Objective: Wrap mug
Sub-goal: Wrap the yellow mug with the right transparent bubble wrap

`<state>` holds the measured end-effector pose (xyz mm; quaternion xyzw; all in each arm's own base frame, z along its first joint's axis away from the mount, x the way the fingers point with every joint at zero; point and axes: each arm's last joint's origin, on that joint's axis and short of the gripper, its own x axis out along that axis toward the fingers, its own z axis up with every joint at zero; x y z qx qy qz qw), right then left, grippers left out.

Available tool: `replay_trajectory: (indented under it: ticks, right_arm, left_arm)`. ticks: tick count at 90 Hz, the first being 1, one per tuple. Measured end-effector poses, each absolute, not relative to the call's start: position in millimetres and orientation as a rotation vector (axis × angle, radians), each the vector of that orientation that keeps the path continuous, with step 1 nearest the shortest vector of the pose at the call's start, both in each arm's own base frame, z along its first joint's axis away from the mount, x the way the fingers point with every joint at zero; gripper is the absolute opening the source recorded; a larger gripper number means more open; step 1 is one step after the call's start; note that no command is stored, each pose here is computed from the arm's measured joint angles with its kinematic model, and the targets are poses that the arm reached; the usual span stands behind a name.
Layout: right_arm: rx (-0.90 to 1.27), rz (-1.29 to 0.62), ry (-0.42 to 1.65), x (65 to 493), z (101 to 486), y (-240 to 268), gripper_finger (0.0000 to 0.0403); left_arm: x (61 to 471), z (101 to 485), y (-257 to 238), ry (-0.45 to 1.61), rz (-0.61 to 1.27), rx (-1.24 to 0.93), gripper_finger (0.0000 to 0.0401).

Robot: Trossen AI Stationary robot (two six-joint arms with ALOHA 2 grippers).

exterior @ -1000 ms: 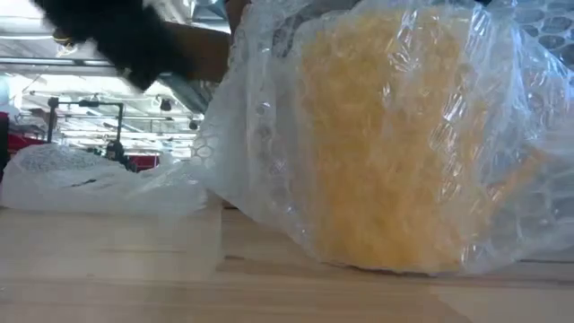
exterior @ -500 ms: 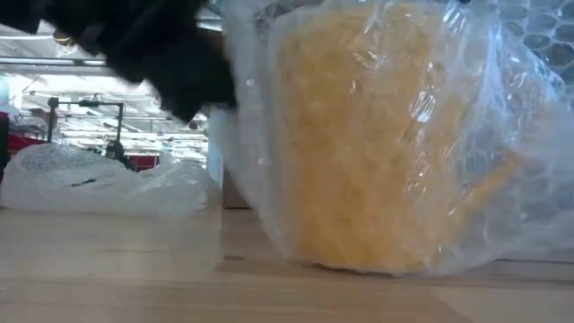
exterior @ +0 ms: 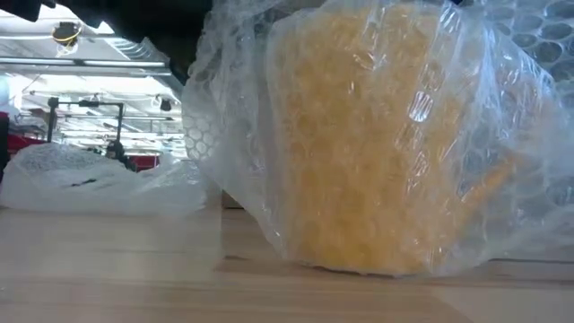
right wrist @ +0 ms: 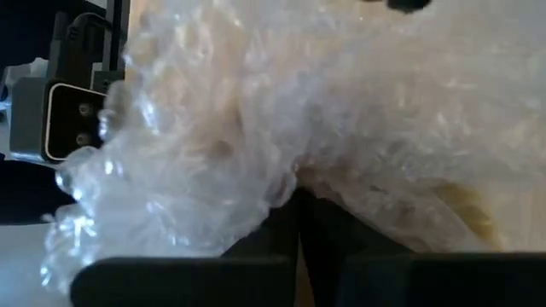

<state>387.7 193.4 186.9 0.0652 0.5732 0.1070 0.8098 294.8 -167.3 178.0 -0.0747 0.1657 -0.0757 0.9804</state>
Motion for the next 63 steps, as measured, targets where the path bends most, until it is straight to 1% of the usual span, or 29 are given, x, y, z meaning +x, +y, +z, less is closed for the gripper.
replay_trajectory:
  ticks: [13, 32, 46, 63]
  right_arm:
    - [0.14, 0.231, 1.224, 388, 186, 194, 0.0]
    - [0.149, 0.233, 1.192, 391, 187, 194, 0.0]
    - [0.19, 0.202, 1.199, 393, 188, 190, 0.0]
    - [0.191, 0.131, 1.232, 393, 202, 189, 0.0]
  left_arm:
    - [295, 184, -167, 0.3, -0.172, -0.15, 0.0]
    - [300, 178, -167, 0.326, -0.21, -0.199, 0.0]
    - [313, 174, -176, 0.338, -0.245, -0.204, 0.0]
    - [326, 171, -183, 0.406, -0.252, -0.182, 0.0]
